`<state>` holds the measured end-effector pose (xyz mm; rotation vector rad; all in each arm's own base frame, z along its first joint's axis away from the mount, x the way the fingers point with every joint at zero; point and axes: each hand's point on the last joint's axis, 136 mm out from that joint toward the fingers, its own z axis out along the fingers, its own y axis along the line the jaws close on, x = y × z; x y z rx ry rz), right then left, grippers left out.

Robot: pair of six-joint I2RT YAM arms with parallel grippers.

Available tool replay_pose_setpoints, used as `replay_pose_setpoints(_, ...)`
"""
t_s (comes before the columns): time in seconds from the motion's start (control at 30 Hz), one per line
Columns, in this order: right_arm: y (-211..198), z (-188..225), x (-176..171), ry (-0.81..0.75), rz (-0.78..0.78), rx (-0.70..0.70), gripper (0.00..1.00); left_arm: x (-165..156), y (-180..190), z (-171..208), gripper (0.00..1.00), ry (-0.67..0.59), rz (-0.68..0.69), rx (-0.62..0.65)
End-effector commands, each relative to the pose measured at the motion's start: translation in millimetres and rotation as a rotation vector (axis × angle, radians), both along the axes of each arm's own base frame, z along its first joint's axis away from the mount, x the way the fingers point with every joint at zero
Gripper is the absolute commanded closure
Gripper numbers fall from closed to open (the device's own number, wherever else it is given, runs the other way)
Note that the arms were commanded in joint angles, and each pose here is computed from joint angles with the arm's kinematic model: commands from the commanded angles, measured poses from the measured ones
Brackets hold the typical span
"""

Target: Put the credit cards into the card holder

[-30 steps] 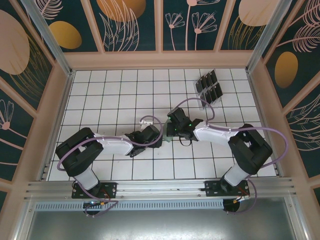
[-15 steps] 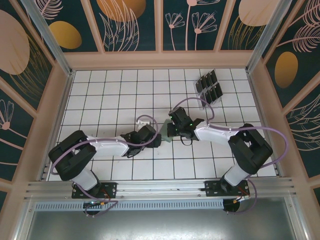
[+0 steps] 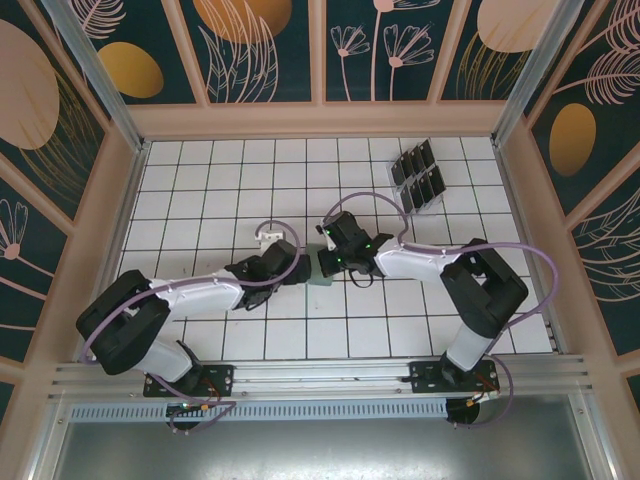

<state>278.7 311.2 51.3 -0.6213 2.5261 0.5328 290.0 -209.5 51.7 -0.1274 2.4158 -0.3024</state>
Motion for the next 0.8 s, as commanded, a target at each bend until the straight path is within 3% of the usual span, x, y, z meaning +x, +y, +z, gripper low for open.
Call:
replay_pose_setpoints(0.0, 10, 1, 4, -0.020, 0.032, 0.011, 1.00, 7, -2, 3, 0.02, -0.016, -0.019, -0.022)
replay_pose_setpoints(0.37, 10, -8, 5, -0.009, 0.023, -0.001, 1.00, 4, -20, -5, 0.02, 0.010, -0.103, -0.076)
replay_pose_setpoints(0.77, 10, -10, 7, -0.003, 0.005, -0.001, 1.00, -7, -17, -28, 0.02, 0.052, -0.162, -0.008)
